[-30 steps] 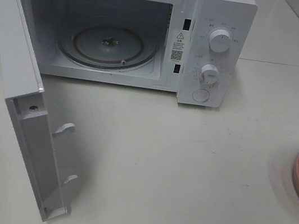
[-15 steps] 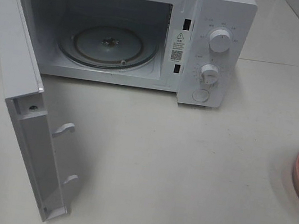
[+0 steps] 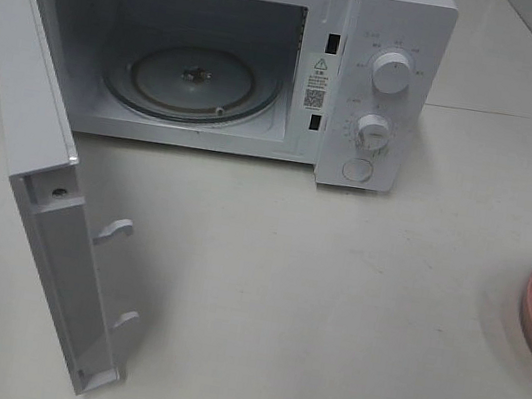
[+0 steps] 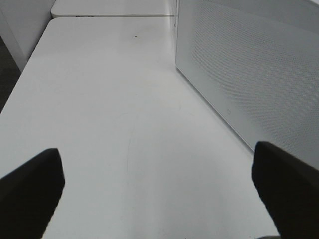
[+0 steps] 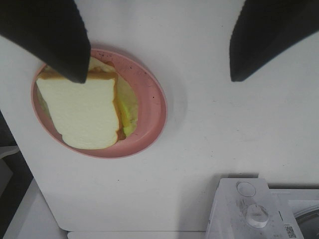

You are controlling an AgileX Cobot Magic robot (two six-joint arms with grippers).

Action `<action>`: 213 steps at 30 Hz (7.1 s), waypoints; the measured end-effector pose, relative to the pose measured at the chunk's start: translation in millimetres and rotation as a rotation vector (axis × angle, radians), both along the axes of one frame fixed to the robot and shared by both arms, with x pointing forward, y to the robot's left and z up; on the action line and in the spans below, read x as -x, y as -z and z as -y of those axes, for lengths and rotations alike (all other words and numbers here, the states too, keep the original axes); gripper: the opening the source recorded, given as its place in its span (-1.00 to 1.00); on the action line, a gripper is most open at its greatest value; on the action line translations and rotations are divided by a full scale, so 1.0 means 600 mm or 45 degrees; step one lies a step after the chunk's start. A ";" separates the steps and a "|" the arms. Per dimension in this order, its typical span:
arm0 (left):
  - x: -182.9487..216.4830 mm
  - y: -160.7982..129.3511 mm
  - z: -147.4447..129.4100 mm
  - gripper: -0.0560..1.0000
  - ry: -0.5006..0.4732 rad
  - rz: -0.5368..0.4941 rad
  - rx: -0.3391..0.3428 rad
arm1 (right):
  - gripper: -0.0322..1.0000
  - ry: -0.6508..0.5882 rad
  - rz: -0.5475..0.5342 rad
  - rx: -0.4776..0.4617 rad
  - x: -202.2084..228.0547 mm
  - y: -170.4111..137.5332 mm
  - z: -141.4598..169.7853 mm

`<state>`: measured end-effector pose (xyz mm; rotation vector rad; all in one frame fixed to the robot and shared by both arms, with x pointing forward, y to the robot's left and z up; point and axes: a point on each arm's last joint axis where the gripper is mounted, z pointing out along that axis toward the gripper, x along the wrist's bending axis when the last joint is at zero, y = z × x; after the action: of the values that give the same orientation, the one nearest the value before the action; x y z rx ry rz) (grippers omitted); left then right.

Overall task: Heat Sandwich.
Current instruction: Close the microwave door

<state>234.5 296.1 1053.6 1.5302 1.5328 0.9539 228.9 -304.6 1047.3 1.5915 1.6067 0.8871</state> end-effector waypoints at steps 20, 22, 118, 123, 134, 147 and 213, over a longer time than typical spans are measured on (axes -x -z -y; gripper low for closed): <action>0.000 0.000 0.000 0.93 0.000 0.000 0.000 | 0.50 0.000 0.001 0.000 0.000 0.000 0.000; 0.000 0.000 0.000 0.93 0.000 0.000 0.000 | 0.50 -0.001 0.001 0.001 0.000 0.000 0.000; -0.280 0.100 -0.026 -0.89 -0.070 0.256 -0.061 | 0.50 0.000 0.005 0.000 0.000 -0.001 0.000; -0.302 0.114 -0.024 -0.89 -0.031 0.272 -0.100 | 0.50 0.000 0.005 0.000 0.000 -0.001 0.000; -0.346 0.152 -0.010 -0.89 0.105 0.289 -0.077 | 0.50 0.000 0.005 0.000 0.000 -0.001 0.000; -0.393 0.166 0.012 -0.89 0.270 0.308 -0.001 | 0.50 0.000 0.005 0.000 0.000 -0.001 0.000; -0.544 0.166 0.360 -0.89 0.574 0.353 0.100 | 0.50 0.000 0.005 0.000 0.000 -0.001 0.000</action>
<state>560.6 80.2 954.1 1.5253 0.9636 0.7910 229.1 -304.6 1047.6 1.5888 1.6041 0.8899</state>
